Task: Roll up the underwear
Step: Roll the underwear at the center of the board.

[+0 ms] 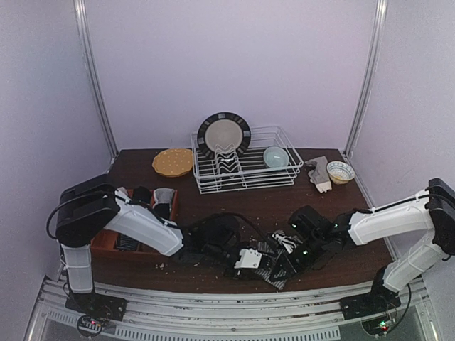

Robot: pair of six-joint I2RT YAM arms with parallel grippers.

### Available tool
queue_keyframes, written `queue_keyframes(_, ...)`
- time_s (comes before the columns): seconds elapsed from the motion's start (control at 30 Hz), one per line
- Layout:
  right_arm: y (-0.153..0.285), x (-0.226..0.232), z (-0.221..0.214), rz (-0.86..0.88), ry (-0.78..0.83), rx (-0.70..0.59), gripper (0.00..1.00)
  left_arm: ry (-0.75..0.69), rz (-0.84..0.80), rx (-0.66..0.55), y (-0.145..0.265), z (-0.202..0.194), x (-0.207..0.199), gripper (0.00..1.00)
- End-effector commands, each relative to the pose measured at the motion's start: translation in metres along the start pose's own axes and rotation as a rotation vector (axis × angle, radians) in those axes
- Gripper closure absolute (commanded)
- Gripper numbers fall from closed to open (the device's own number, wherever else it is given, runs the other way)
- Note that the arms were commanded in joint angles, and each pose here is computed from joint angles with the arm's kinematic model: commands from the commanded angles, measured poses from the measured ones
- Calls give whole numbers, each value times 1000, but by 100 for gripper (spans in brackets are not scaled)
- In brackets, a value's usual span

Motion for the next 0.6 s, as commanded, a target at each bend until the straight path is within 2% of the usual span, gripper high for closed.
queue_keyframes(0.0,-2,-7,-3,-12,-12,15,100,2,-18,-5,-4,-3,-3,77)
queue_keyframes(0.07,-3,-7,-3,-12,-12,14,100,7,-22,0,-4,-4,-4,91)
queue_keyframes(0.13,-3,-7,-2,-13,-12,11,100,19,-22,-1,-4,-5,-4,100)
queue_keyframes(0.23,-2,-8,0,-22,-6,-11,99,63,-22,-10,-5,-4,-1,100)
queue_keyframes(0.37,15,-4,10,-50,25,-142,74,256,-77,-44,-1,-6,3,100)
queue_keyframes(0.43,28,4,14,-32,48,-213,65,331,-103,-50,1,-8,0,100)
queue_keyframes(0.57,45,9,15,-53,79,-282,60,414,-147,-30,4,-11,-7,100)
Point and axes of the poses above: each gripper's point midway between its finger pads, its own y axis back along the fingers, its own x axis along the line the jaws close on, z = x × y, the point moved 3 cm from there along y, back along the fingers, and after that the axes turned 15 degrees about -y, right-handed, at the moved point
